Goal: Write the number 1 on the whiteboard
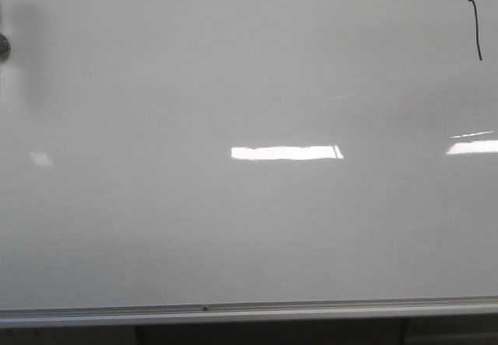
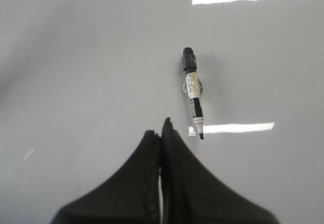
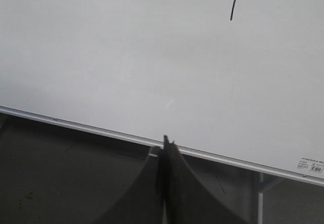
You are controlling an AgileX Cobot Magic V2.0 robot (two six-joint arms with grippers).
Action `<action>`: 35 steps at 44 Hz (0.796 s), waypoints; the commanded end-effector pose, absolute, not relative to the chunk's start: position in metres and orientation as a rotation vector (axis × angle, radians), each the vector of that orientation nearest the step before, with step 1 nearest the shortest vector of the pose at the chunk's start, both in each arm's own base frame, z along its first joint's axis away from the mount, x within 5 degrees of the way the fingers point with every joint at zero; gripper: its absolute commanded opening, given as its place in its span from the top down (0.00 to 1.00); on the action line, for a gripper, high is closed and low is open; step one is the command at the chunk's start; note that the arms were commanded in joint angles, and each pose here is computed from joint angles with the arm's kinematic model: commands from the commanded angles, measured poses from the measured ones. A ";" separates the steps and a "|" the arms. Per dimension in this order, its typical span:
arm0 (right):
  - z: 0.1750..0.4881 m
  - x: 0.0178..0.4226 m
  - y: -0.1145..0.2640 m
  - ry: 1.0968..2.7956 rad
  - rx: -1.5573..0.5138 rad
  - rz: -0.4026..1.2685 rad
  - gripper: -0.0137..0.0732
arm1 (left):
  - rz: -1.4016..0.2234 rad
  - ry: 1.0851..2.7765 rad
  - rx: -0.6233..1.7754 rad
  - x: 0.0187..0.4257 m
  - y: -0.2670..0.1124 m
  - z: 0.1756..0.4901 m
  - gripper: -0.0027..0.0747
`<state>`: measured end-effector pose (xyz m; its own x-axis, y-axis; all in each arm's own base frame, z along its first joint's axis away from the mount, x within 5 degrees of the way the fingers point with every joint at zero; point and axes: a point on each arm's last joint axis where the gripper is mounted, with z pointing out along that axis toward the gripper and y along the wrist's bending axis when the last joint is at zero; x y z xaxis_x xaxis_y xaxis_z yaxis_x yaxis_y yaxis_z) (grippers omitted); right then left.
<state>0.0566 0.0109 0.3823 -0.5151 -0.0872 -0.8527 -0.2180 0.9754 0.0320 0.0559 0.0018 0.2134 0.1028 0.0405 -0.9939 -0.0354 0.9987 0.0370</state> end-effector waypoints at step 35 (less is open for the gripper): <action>0.391 0.056 0.009 2.018 -0.202 0.156 0.92 | 0.045 1.382 -0.002 0.054 0.002 0.215 0.99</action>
<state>0.0559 0.0107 0.3820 -0.5123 -0.0863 -0.8544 -0.2183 0.9753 0.0324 0.0559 0.0018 0.2134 0.1028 0.0405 -0.9939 -0.0354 0.9987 0.0370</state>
